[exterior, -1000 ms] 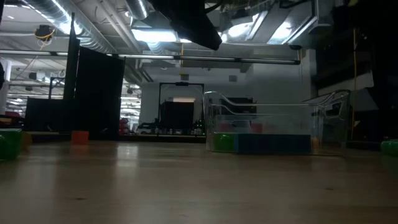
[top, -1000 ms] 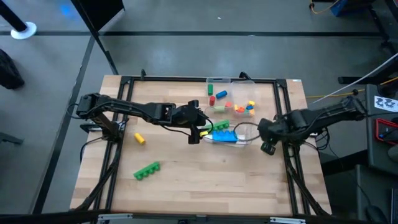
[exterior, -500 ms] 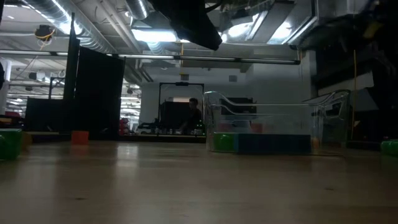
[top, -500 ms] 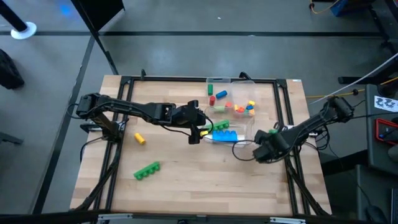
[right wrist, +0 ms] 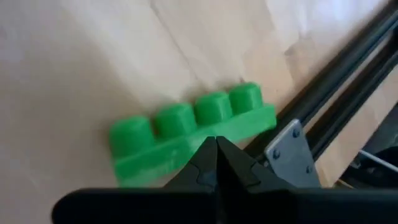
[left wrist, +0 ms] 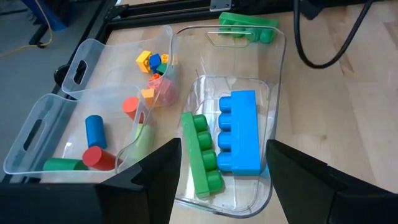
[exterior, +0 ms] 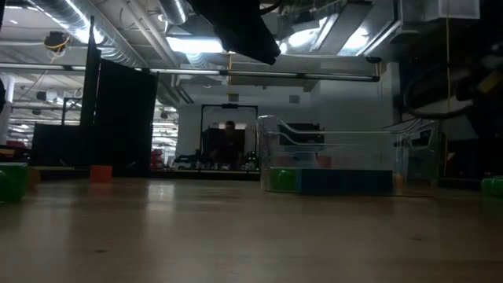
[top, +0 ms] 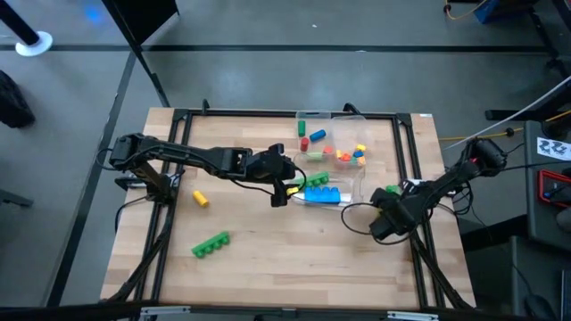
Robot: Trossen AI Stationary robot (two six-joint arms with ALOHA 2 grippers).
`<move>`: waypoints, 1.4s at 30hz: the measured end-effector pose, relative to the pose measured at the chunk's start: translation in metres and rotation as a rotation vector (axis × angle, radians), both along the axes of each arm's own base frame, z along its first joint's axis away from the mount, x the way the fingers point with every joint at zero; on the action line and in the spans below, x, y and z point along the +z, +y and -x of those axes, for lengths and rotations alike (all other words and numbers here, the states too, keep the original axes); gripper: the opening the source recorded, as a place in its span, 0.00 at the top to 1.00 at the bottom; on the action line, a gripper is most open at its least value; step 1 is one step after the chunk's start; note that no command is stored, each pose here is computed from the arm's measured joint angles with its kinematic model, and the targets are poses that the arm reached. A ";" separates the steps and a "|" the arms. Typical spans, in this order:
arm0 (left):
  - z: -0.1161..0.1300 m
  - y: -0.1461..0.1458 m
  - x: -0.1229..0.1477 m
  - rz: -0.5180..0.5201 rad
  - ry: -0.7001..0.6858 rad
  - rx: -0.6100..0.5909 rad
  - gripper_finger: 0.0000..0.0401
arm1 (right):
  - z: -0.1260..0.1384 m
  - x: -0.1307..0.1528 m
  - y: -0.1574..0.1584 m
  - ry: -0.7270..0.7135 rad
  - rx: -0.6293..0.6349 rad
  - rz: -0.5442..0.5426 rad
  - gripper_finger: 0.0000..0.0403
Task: Sort blocks by size
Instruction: Put the top large green 4 stud game piece into the bottom transparent bin
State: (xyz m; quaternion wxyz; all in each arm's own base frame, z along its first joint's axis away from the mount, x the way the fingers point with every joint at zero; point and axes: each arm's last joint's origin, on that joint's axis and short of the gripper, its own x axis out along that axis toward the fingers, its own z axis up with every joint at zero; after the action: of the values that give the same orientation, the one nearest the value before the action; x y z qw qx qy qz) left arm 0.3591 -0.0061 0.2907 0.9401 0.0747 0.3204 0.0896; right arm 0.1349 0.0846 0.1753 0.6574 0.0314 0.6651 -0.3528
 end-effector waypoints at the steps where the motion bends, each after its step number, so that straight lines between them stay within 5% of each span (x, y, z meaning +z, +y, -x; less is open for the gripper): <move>1: 0.000 0.000 0.000 0.004 -0.001 0.003 0.45 | 0.000 -0.003 0.000 -0.012 0.002 0.001 0.99; 9: 0.000 -0.001 0.000 0.031 -0.008 0.022 0.45 | -0.002 -0.013 0.001 -0.062 0.027 -0.044 0.99; 14: 0.000 -0.004 0.000 0.031 -0.008 0.013 0.45 | -0.009 -0.017 0.010 -0.115 0.010 -0.166 0.99; 21: 0.000 -0.008 0.000 0.031 -0.007 0.000 0.45 | -0.007 -0.022 0.020 -0.171 -0.012 -0.131 0.99; 33: 0.000 -0.008 0.000 0.032 -0.015 0.000 0.45 | -0.016 -0.023 0.054 -0.318 -0.005 -0.425 0.99; 36: 0.000 -0.008 0.000 0.032 -0.015 0.000 0.45 | -0.017 -0.015 0.054 -0.309 -0.004 -0.394 0.99; 42: 0.000 -0.008 0.000 0.032 -0.015 0.000 0.45 | -0.013 0.009 0.045 -0.269 -0.014 -0.157 0.99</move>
State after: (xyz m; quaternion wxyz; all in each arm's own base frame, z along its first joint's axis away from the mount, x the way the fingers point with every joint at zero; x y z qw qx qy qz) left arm 0.3593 -0.0145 0.2912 0.9436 0.0589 0.3146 0.0850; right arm 0.1477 0.1291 0.1839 0.7337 0.1342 0.5963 -0.2967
